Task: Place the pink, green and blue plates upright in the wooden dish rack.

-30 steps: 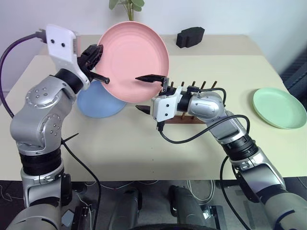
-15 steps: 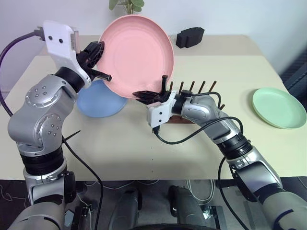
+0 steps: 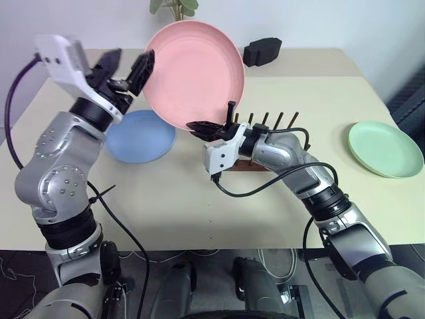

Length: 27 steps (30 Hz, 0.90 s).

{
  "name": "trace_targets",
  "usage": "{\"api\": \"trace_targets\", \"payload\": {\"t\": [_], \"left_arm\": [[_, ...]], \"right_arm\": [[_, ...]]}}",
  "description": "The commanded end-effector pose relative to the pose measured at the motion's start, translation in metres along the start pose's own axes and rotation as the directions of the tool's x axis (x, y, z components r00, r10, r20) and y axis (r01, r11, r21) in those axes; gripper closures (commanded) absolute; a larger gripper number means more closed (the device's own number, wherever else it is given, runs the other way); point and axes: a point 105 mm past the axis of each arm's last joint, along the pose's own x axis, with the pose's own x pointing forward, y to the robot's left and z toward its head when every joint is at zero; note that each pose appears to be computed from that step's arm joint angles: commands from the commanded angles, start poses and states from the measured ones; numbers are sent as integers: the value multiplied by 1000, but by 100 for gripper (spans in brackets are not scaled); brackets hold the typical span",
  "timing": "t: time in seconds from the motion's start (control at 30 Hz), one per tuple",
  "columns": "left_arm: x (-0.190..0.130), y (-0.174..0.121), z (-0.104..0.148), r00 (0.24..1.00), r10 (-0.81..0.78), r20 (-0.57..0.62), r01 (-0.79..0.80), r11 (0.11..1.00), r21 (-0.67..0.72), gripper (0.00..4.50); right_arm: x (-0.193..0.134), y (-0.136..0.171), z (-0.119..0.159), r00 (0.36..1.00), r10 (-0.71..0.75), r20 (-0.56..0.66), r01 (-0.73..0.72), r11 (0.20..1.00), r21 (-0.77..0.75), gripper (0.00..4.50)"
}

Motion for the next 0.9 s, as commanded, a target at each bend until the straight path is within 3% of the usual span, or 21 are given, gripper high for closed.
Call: {"api": "trace_targets", "payload": {"t": [0.03,0.13,0.2,0.27,0.4,0.53,0.67,0.77,0.9], "left_arm": [[-8,32,34,981,137,136,-145,988,53,3],[-18,56,43,967,192,170,-203,978,50,3],[-21,57,25,983,161,89,-170,980,108,3],[-24,49,-3,994,108,-25,-103,981,163,3],[-36,9,-38,987,-101,-127,115,987,109,3],[-53,-33,-70,919,-299,-257,330,940,86,3],[-72,-66,-96,817,-462,-345,492,871,-1,3],[-80,-82,-116,746,-525,-410,557,829,-47,3],[-80,-96,-124,717,-571,-400,592,802,-84,3]], "right_arm": [[-13,-34,-4,993,-118,-2,118,990,-80,450],[-32,-51,-18,983,-178,-37,177,984,-31,450],[-49,-64,-28,971,-230,-66,234,969,75,450],[-64,-73,-34,961,-263,-80,274,944,185,450],[-91,-90,-36,944,-322,-74,322,847,424,450],[-117,-97,-33,937,-347,-41,291,710,642,450],[-145,-98,-37,917,-395,-57,258,479,839,450],[-155,-91,-31,914,-403,-51,202,342,918,450],[-165,-92,-33,880,-464,-100,200,173,964,450]]}}
